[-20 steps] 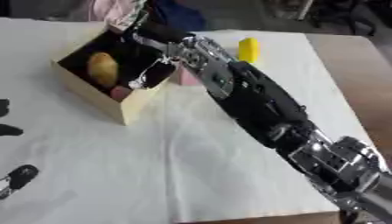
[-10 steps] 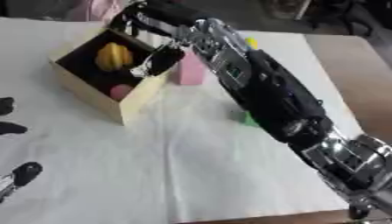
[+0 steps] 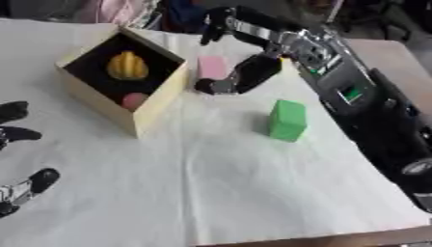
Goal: Pick up objects on the table and place them in the box.
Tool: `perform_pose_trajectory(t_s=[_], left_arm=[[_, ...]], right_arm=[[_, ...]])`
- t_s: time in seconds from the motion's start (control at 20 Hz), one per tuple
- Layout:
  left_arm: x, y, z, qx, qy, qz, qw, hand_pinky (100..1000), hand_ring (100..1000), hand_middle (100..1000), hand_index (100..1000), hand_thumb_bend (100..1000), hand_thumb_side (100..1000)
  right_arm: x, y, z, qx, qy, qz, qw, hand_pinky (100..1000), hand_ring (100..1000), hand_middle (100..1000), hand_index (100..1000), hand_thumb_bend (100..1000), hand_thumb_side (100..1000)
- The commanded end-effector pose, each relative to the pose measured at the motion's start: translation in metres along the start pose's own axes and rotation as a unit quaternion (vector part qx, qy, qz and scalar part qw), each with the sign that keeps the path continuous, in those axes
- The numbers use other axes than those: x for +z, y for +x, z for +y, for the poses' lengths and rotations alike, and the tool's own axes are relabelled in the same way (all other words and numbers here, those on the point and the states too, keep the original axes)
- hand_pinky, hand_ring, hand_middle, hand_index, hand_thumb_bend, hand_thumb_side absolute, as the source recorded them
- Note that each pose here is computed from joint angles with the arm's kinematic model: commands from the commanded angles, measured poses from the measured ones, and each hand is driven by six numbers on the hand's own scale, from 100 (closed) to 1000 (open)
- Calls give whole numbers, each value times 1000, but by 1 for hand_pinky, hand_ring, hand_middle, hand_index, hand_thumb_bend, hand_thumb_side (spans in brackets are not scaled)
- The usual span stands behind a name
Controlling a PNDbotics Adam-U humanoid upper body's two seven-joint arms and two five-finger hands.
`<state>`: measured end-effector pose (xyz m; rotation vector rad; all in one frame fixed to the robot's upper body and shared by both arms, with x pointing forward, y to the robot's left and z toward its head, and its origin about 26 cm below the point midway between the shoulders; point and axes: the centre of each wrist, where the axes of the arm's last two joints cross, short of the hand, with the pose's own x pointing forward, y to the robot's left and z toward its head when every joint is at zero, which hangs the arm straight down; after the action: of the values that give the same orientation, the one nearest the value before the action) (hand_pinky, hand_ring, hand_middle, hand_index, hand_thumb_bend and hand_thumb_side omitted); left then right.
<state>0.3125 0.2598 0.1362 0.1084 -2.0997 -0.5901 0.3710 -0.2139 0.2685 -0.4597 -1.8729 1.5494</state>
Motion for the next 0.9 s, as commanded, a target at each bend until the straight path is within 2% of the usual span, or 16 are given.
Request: perform_pose_trajectory(t_s=[0.05, 0.1, 0.15, 0.45, 0.9], left_arm=[[0, 6, 8, -16, 4, -8, 1000, 773, 647, 844, 807, 779, 371], [0, 6, 8, -16, 5, -7, 1000, 773, 647, 844, 807, 784, 372], [0, 5, 8, -16, 5, -7, 1000, 772, 647, 843, 807, 779, 371], [1, 5, 9, -17, 8, -5, 1000, 772, 647, 843, 807, 780, 371], [2, 5, 9, -17, 11, -4, 1000, 772, 648, 844, 808, 781, 371]], right_arm=[[20, 0, -14, 18, -7, 19, 1000, 820, 818, 884, 967, 445, 407], [24, -2, -12, 17, -3, 28, 999, 823, 822, 887, 970, 465, 314], [28, -5, -10, 17, 1, 38, 999, 825, 827, 892, 972, 453, 405], [46, -26, 5, 0, 15, 98, 995, 829, 832, 893, 976, 461, 399], [65, -64, 31, -28, 28, 183, 982, 825, 825, 883, 974, 462, 396]])
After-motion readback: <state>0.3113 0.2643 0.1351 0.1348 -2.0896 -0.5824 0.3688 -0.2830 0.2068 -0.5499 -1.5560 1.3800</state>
